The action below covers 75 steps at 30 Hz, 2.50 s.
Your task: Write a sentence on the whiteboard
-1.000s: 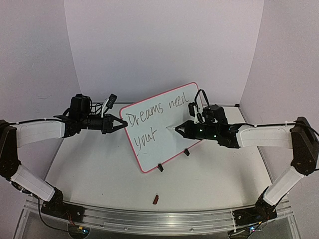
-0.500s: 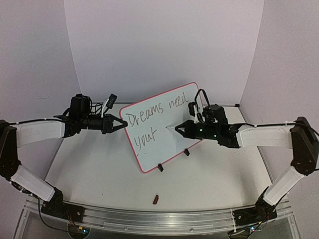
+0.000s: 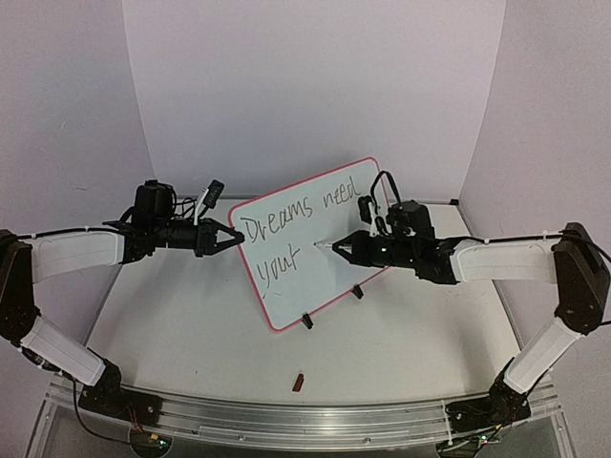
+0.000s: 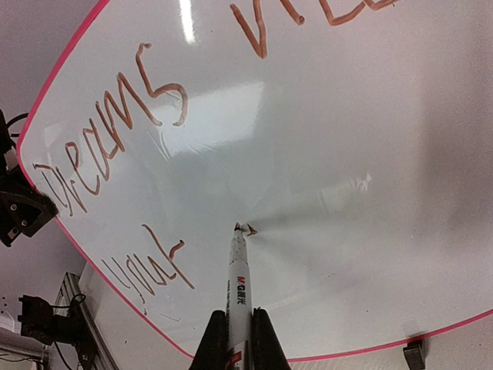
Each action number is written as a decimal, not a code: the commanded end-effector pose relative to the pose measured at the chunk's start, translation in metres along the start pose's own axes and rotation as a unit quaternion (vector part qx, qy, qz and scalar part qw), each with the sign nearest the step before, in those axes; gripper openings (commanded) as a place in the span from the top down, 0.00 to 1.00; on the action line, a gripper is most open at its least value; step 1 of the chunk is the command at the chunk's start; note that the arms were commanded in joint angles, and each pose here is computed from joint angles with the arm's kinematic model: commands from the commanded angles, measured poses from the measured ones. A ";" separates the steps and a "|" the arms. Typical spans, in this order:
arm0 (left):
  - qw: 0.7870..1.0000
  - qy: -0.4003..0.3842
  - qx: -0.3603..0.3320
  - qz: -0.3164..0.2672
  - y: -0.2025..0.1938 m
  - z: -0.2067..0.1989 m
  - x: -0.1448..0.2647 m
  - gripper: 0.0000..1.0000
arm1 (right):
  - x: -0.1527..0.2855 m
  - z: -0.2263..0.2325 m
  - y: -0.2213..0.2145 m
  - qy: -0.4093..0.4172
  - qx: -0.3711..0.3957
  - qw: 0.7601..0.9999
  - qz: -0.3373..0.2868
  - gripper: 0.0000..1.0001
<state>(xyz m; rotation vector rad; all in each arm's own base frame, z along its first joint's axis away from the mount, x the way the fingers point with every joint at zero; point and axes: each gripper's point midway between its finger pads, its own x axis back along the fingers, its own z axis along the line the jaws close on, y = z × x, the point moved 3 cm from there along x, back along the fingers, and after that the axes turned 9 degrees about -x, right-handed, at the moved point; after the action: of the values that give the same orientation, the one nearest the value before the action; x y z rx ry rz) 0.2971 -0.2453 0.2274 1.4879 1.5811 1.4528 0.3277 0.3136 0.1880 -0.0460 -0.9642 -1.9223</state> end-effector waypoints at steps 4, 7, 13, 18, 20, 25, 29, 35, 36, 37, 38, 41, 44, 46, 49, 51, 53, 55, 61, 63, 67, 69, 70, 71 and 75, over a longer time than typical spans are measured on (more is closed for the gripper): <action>0.999 0.009 -0.042 0.030 -0.013 -0.001 -0.005 1.00 | -0.001 0.001 0.000 0.012 -0.007 1.000 -0.001 1.00; 0.999 0.008 -0.042 0.030 -0.013 -0.001 -0.006 1.00 | 0.001 -0.003 -0.004 0.007 -0.011 1.000 0.002 1.00; 0.999 0.008 -0.042 0.030 -0.012 -0.001 -0.006 1.00 | 0.001 -0.010 -0.010 -0.002 -0.017 1.000 0.007 1.00; 0.999 0.007 -0.042 0.030 -0.012 -0.001 -0.006 1.00 | 0.006 -0.013 -0.008 -0.016 -0.015 1.000 -0.003 1.00; 0.999 0.008 -0.042 0.030 -0.012 -0.001 -0.006 1.00 | 0.009 -0.014 -0.003 -0.026 -0.011 1.000 -0.013 1.00; 0.999 0.009 -0.043 0.030 -0.012 -0.001 -0.005 1.00 | 0.018 -0.009 0.010 -0.040 0.000 0.998 -0.042 1.00; 0.999 0.009 -0.043 0.030 -0.012 -0.001 -0.005 1.00 | 0.027 0.003 0.020 -0.023 0.009 0.998 -0.053 1.00; 0.999 0.009 -0.043 0.030 -0.012 -0.002 -0.005 1.00 | 0.030 0.013 0.024 -0.007 0.015 0.998 -0.055 1.00; 0.999 0.008 -0.043 0.030 -0.012 -0.002 -0.005 1.00 | 0.029 0.013 0.024 -0.008 0.015 0.998 -0.054 1.00; 0.999 0.008 -0.043 0.030 -0.012 -0.002 -0.005 1.00 | 0.027 0.012 0.024 -0.008 0.015 0.998 -0.053 1.00; 0.999 0.008 -0.043 0.030 -0.012 -0.002 -0.005 1.00 | 0.026 0.013 0.026 -0.007 0.016 0.998 -0.053 1.00; 0.999 0.007 -0.044 0.030 -0.012 -0.002 -0.005 1.00 | 0.022 0.014 0.028 -0.006 0.019 0.998 -0.055 1.00; 0.999 0.008 -0.044 0.029 -0.012 -0.002 -0.005 1.00 | 0.019 0.015 0.032 -0.005 0.022 0.998 -0.058 1.00; 0.999 0.008 -0.044 0.029 -0.012 -0.002 -0.005 1.00 | 0.015 0.014 0.034 -0.005 0.022 0.998 -0.058 1.00; 0.999 0.007 -0.044 0.030 -0.012 -0.003 -0.005 1.00 | 0.011 0.013 0.037 -0.007 0.022 0.998 -0.057 1.00; 0.999 0.008 -0.044 0.030 -0.012 -0.002 -0.005 1.00 | 0.008 0.013 0.037 -0.005 0.022 0.998 -0.055 1.00; 0.999 0.008 -0.044 0.030 -0.012 -0.002 -0.005 1.00 | 0.006 0.011 0.038 -0.007 0.022 0.998 -0.055 1.00; 0.999 0.008 -0.044 0.030 -0.012 -0.002 -0.005 1.00 | 0.005 0.011 0.039 -0.007 0.022 0.998 -0.055 1.00; 0.999 0.008 -0.045 0.030 -0.012 -0.002 -0.005 1.00 | 0.002 0.015 0.038 0.006 0.028 0.999 -0.046 1.00; 0.999 0.008 -0.044 0.031 -0.013 -0.002 -0.006 1.00 | 0.001 0.014 0.035 0.008 0.028 0.999 -0.038 1.00; 0.999 0.007 -0.043 0.032 -0.013 -0.002 -0.006 1.00 | 0.001 0.005 0.025 -0.002 0.022 0.999 -0.029 1.00; 0.999 0.008 -0.044 0.032 -0.013 -0.002 -0.006 1.00 | 0.002 -0.002 0.020 -0.010 0.018 0.999 -0.027 1.00; 0.999 0.008 -0.043 0.032 -0.014 -0.002 -0.006 1.00 | 0.004 -0.003 0.019 -0.012 0.017 0.999 -0.027 1.00; 0.999 0.008 -0.043 0.032 -0.013 -0.002 -0.006 1.00 | 0.004 -0.006 0.016 -0.016 0.015 0.999 -0.025 1.00; 0.999 0.007 -0.043 0.032 -0.013 -0.002 -0.006 1.00 | 0.010 -0.017 0.005 -0.029 0.003 0.999 -0.019 1.00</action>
<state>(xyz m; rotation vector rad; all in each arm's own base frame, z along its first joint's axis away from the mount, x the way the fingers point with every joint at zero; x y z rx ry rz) 0.2967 -0.2465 0.2280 1.4894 1.5759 1.4575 0.3372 0.3052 0.1926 -0.0412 -1.0138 -1.9464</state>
